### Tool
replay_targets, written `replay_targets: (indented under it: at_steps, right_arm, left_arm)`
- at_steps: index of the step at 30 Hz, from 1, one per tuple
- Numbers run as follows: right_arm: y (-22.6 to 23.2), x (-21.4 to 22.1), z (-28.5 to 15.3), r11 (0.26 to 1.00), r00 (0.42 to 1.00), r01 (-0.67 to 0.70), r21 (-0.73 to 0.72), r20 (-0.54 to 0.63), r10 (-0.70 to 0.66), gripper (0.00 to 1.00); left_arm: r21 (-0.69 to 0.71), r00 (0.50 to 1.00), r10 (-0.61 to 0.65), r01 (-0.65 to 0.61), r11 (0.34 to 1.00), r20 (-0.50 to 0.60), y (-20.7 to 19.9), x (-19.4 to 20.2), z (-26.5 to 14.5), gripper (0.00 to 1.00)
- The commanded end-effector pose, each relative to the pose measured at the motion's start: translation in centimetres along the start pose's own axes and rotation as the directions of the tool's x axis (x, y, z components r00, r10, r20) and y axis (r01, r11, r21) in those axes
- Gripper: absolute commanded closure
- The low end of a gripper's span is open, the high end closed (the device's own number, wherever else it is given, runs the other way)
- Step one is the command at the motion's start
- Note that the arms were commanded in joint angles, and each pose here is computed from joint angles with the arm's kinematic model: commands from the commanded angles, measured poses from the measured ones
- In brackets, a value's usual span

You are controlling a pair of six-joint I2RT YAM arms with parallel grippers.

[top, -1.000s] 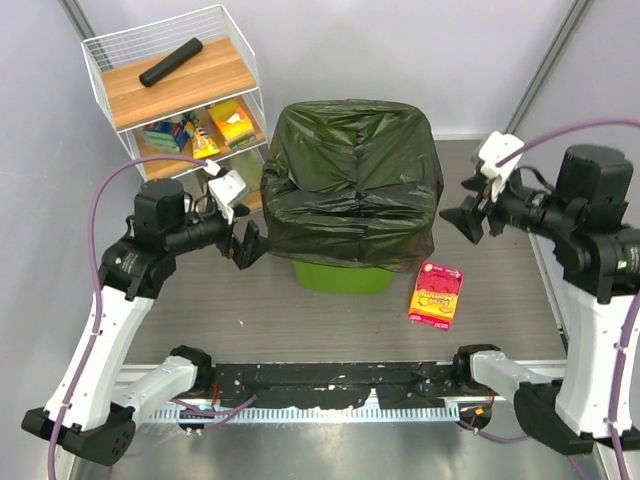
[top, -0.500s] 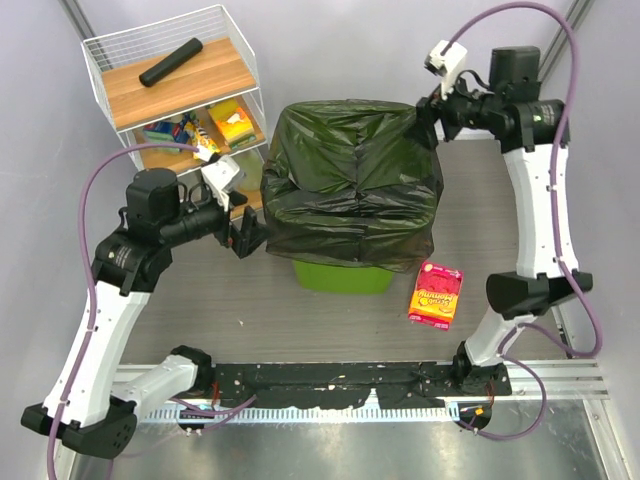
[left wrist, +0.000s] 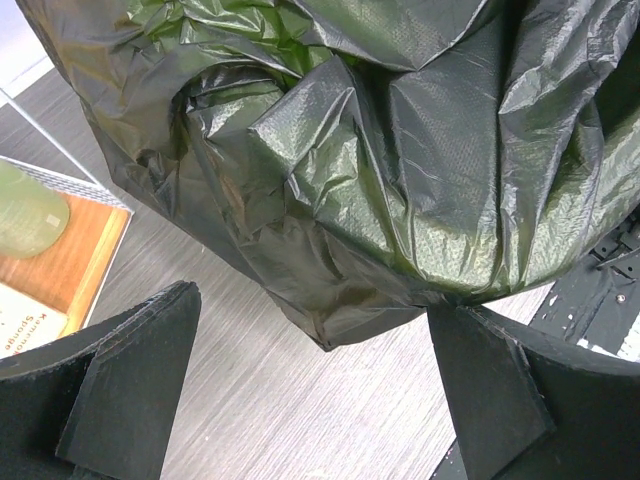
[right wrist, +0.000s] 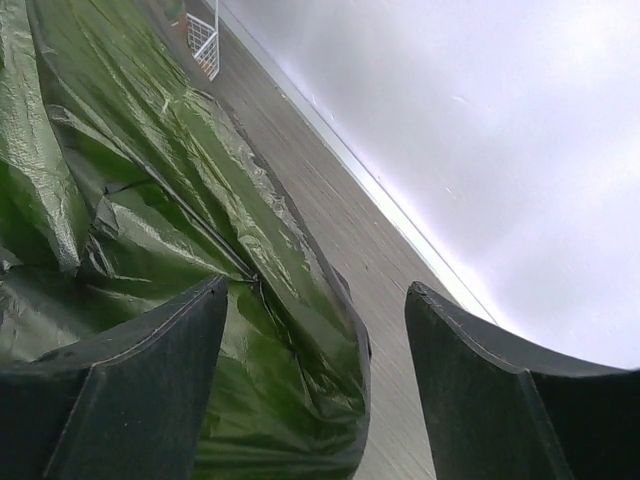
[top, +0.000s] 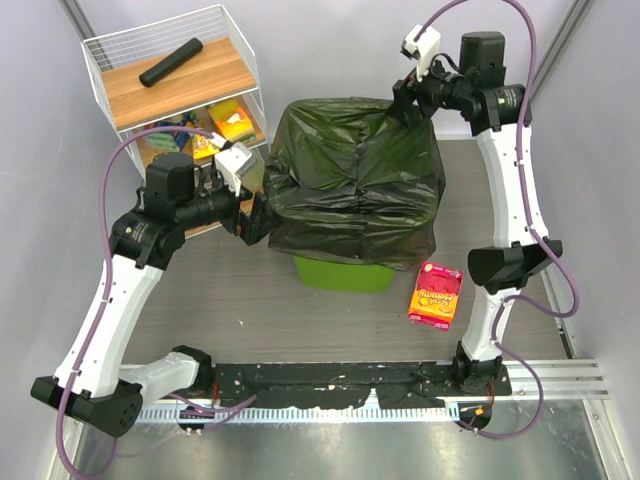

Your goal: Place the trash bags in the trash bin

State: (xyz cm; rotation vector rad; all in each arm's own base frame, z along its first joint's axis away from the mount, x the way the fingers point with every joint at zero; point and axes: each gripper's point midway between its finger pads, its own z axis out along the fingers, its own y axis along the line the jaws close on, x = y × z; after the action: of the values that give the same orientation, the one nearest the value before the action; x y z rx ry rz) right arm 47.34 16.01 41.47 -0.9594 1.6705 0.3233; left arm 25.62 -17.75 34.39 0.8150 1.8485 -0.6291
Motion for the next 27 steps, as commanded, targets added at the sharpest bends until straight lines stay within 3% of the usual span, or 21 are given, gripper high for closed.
replay_targets:
  at_steps: [1,4,9,21,27]
  right_arm:
    - [0.0,-2.3,0.4,0.998,0.995,0.070,0.005,0.068,-0.070,0.25]
    - [0.4,-2.3,1.1,0.998,0.995,0.063,-0.010,0.076,-0.063,0.31]
    - [0.2,-2.2,1.9,0.998,0.995,0.064,-0.010,0.079,-0.063,0.52]
    - [-0.8,-1.5,2.8,0.997,0.995,0.078,0.027,0.063,-0.080,0.60]
    - [-1.1,-1.7,3.0,0.996,0.994,0.082,0.041,0.068,-0.084,0.81]
  left_arm:
    - [-0.009,0.998,0.019,-0.018,1.000,0.067,0.2,-2.6,-0.3,0.00]
    - [-0.009,0.998,0.024,-0.024,1.000,0.063,0.2,-2.6,-0.4,0.00]
    - [-0.012,0.997,0.042,-0.041,0.999,0.064,0.0,-2.6,-0.9,0.00]
    - [-0.013,0.995,0.063,-0.062,0.998,0.077,-0.4,-3.3,-1.7,0.00]
    - [-0.018,0.995,0.069,-0.067,0.998,0.078,-0.4,-3.4,-2.0,0.00]
